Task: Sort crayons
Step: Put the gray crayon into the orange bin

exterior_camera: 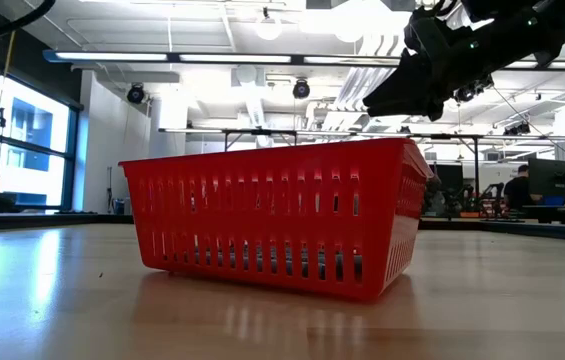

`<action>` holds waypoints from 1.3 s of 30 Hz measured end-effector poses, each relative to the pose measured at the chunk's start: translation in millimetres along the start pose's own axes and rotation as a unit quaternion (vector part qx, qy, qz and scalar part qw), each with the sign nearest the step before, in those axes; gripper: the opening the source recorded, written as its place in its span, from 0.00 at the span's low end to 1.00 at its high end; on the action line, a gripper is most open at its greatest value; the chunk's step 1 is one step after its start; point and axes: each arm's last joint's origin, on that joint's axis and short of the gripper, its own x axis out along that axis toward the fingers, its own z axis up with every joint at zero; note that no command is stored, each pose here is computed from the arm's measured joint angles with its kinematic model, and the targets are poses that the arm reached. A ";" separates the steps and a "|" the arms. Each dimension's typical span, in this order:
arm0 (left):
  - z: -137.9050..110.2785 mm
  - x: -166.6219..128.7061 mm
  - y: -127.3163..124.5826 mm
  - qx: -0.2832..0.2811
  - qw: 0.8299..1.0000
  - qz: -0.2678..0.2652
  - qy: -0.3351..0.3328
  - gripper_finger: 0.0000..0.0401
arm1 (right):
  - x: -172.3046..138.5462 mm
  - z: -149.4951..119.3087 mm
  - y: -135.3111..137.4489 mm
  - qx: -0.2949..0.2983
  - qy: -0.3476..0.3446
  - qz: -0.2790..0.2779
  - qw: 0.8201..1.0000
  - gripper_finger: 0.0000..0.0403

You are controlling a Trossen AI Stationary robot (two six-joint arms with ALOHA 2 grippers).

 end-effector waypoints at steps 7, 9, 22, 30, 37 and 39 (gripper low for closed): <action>0.6 -0.6 -7.5 -0.001 0.999 -0.036 0.016 0.19 | 0.0 -0.1 0.1 -0.003 0.001 0.001 1.000 0.36; 0.7 -0.8 -9.4 0.009 0.999 -0.047 0.016 0.21 | 0.0 -0.1 0.0 -0.004 0.001 0.001 1.000 0.36; 30.4 -21.0 -23.1 0.060 0.988 -0.140 -0.025 0.23 | 0.8 -1.0 0.0 0.016 0.003 0.000 1.000 0.36; 76.2 -30.3 -19.5 0.128 0.977 -0.130 -0.115 0.22 | 23.3 -24.0 1.6 0.059 0.064 -0.020 0.996 0.36; 117.2 -42.2 -10.5 0.214 0.951 -0.093 -0.205 0.22 | 41.7 -28.2 7.7 -0.006 0.124 -0.024 0.992 0.36; 128.3 -46.3 -7.4 0.245 0.933 -0.059 -0.257 0.22 | 44.3 -24.3 9.5 -0.028 0.154 -0.028 0.987 0.36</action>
